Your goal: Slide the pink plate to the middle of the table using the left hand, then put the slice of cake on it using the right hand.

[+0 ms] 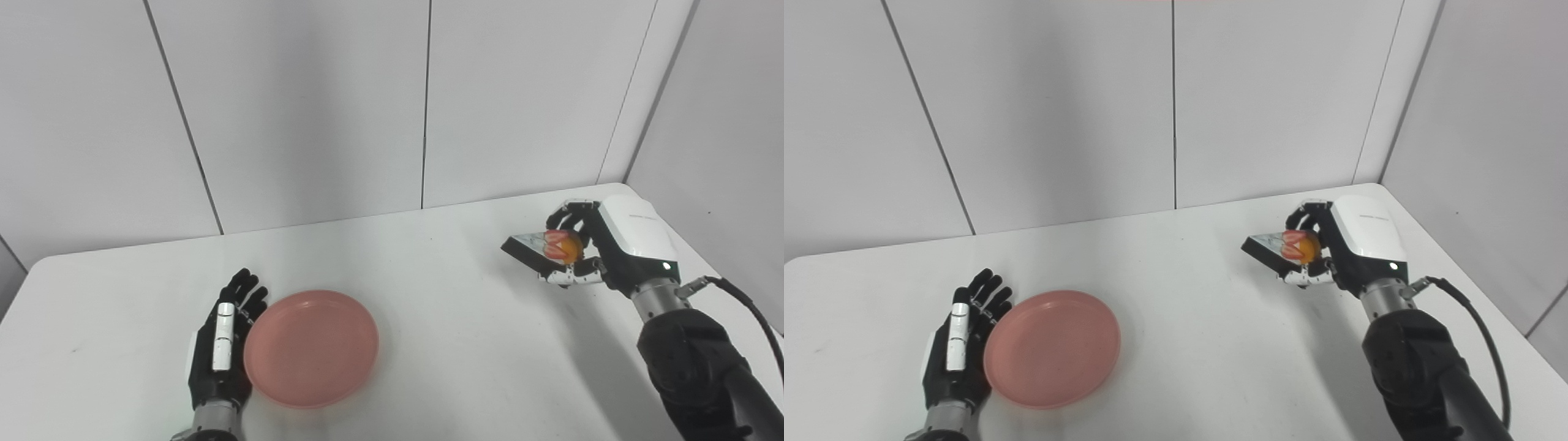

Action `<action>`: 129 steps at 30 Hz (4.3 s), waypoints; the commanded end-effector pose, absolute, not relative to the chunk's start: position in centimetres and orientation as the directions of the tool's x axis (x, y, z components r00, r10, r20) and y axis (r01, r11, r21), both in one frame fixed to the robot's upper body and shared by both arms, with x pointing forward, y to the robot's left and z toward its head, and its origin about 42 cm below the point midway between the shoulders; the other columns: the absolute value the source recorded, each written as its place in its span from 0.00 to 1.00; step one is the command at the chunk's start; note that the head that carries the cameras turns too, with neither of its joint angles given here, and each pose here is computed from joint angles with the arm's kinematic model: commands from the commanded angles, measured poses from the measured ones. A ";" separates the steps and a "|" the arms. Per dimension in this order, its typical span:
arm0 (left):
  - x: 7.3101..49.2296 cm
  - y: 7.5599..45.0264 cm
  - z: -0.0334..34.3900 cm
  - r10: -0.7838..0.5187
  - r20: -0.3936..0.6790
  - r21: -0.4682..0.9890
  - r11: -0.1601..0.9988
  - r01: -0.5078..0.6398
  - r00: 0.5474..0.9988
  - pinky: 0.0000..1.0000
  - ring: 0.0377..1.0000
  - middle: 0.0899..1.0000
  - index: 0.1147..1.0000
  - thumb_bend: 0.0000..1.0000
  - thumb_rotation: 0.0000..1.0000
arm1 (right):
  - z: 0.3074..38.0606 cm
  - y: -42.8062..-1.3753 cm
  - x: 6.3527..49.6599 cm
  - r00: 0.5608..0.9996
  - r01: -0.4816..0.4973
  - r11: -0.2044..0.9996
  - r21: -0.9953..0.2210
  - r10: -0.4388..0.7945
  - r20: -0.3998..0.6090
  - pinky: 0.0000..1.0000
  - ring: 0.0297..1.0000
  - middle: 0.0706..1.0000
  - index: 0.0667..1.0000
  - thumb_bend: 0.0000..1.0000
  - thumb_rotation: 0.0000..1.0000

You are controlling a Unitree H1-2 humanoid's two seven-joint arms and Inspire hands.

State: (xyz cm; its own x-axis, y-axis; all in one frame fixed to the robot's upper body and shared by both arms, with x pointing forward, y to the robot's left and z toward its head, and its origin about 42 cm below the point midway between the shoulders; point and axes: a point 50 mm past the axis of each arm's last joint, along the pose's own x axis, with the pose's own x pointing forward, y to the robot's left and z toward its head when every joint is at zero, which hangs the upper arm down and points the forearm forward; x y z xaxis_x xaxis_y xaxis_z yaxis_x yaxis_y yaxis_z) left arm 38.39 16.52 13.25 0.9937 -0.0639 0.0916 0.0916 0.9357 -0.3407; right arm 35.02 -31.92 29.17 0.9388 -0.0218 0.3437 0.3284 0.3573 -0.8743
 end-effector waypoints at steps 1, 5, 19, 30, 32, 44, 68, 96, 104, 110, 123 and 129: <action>35.9 14.9 9.0 -0.057 -0.080 -0.357 0.934 0.025 0.995 0.87 0.84 0.84 0.75 0.77 0.74 | 31.9 -30.1 35.5 0.890 0.391 0.392 -0.833 0.071 0.451 0.34 0.39 0.45 0.49 0.52 0.00; 35.5 13.3 8.9 -0.055 -0.080 -0.352 0.936 0.024 0.995 0.83 0.83 0.85 0.77 0.79 0.75 | 32.5 -27.1 36.8 0.864 0.367 0.446 -0.816 0.163 0.477 0.32 0.38 0.45 0.48 0.52 0.00; 34.9 10.6 8.5 -0.038 -0.081 -0.310 0.951 0.011 0.996 0.90 0.86 0.88 0.81 0.78 0.81 | 32.2 -19.1 38.6 0.823 0.242 0.589 -0.771 0.297 0.485 0.34 0.40 0.46 0.47 0.52 0.00; 35.1 9.3 8.7 -0.028 -0.086 -0.321 0.947 -0.001 0.996 0.81 0.84 0.87 0.78 0.74 0.83 | 30.8 -15.1 39.3 0.831 0.135 0.573 -0.808 0.379 0.407 0.37 0.42 0.48 0.45 0.52 0.00; 35.1 9.4 8.6 -0.025 -0.089 -0.316 0.949 -0.004 0.996 0.80 0.84 0.87 0.78 0.75 0.83 | 30.2 -14.9 39.4 0.838 0.123 0.572 -0.811 0.378 0.394 0.36 0.41 0.47 0.46 0.52 0.00; 35.1 9.6 8.5 -0.025 -0.088 -0.327 0.945 -0.005 0.996 0.83 0.84 0.87 0.79 0.75 0.82 | 24.3 -13.5 39.2 0.852 0.022 0.482 -0.876 0.449 0.269 0.32 0.38 0.44 0.49 0.52 0.00; 35.3 10.1 8.5 -0.022 -0.083 -0.316 0.949 -0.005 0.996 0.79 0.84 0.86 0.78 0.73 0.81 | 21.1 -13.3 38.8 0.863 -0.048 0.380 -0.924 0.481 0.154 0.61 0.65 0.68 0.62 0.92 0.38; 35.2 14.1 9.6 -0.057 0.174 -0.106 0.991 0.076 0.983 0.86 0.87 0.89 0.85 0.75 0.76 | 18.2 -18.5 33.1 0.849 0.138 0.974 -0.181 -0.022 0.528 0.79 0.87 0.91 0.86 0.75 0.88; 34.2 15.3 10.2 -0.057 0.285 0.016 0.998 0.055 0.957 0.90 0.90 0.90 0.88 0.74 0.81 | 14.5 -19.7 32.1 0.889 0.160 0.980 0.116 -0.194 0.414 0.83 0.86 0.90 0.88 0.78 0.94; 32.6 18.1 10.6 -0.028 0.314 0.048 0.999 0.014 0.949 0.97 0.97 0.96 0.94 0.65 0.84 | 12.9 -20.8 30.4 0.914 0.174 0.970 0.172 -0.224 0.339 0.86 0.86 0.90 0.88 0.82 0.92; 29.9 22.0 9.7 -0.009 0.190 0.008 1.000 0.007 0.982 1.00 0.98 0.98 1.00 0.72 0.83 | 11.5 -22.2 28.9 0.957 0.107 0.994 0.034 -0.113 0.268 0.86 0.88 0.90 0.88 0.76 0.90; 30.2 21.3 10.2 0.014 0.137 -0.055 0.998 -0.006 0.990 1.00 0.99 0.98 1.00 0.79 0.86 | 11.2 -21.9 29.2 0.979 0.051 0.999 -0.001 -0.050 0.199 0.90 0.91 0.92 0.91 0.79 0.90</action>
State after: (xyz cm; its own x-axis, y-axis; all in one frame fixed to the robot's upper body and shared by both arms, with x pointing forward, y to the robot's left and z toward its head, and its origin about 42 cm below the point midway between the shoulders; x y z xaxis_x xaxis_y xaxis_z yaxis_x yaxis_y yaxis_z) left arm 31.96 21.02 12.71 0.9733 0.0006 0.2294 0.0072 0.9994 -0.0334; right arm 29.90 -21.13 12.62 0.9635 -0.0595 0.2610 0.0537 0.9981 0.0295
